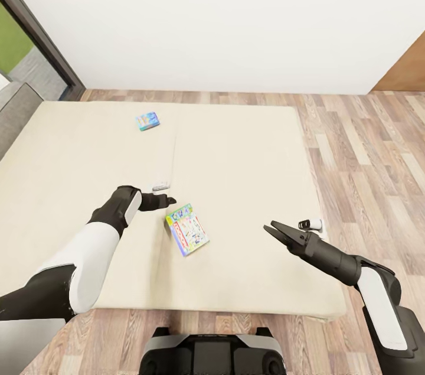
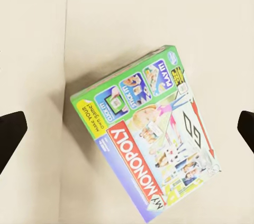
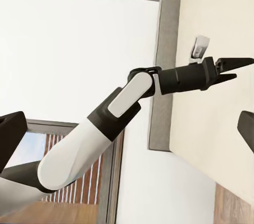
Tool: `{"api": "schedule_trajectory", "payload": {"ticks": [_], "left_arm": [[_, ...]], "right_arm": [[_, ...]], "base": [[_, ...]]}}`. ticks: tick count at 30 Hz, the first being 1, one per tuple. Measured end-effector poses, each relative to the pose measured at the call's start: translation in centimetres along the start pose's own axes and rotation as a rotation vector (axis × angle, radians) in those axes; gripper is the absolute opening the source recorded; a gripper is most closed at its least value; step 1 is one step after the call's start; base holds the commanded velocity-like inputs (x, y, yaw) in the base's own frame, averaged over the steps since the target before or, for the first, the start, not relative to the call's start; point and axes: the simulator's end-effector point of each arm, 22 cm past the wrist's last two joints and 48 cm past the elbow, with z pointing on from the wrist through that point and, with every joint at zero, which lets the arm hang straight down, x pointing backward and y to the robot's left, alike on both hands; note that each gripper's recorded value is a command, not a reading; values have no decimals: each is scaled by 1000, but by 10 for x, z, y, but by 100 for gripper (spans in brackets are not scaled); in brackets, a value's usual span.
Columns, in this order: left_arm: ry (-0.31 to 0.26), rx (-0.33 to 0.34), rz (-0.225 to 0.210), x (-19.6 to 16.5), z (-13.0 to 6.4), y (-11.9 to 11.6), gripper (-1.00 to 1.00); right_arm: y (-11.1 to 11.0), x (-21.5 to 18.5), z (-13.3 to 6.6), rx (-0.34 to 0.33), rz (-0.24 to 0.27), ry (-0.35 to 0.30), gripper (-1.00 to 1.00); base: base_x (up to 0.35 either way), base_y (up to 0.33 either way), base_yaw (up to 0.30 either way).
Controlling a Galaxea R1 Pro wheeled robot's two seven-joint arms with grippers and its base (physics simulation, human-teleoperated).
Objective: Put all the toys in the child's room - the three board games (two on the bed and one on the table), the two jigsaw puzzles on the table, and the tennis ball on the table - inside the toy box on the table in the child's room.
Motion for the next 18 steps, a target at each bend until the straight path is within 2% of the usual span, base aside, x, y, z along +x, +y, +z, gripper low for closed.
{"api": "schedule_trajectory", "payload": {"ticks": [18], "left_arm": [[14, -1, -7, 9, 12, 7, 100]], "right_arm": [[-12, 3, 0, 12, 21, 2, 100]], "base": [[0, 0, 0]]}}
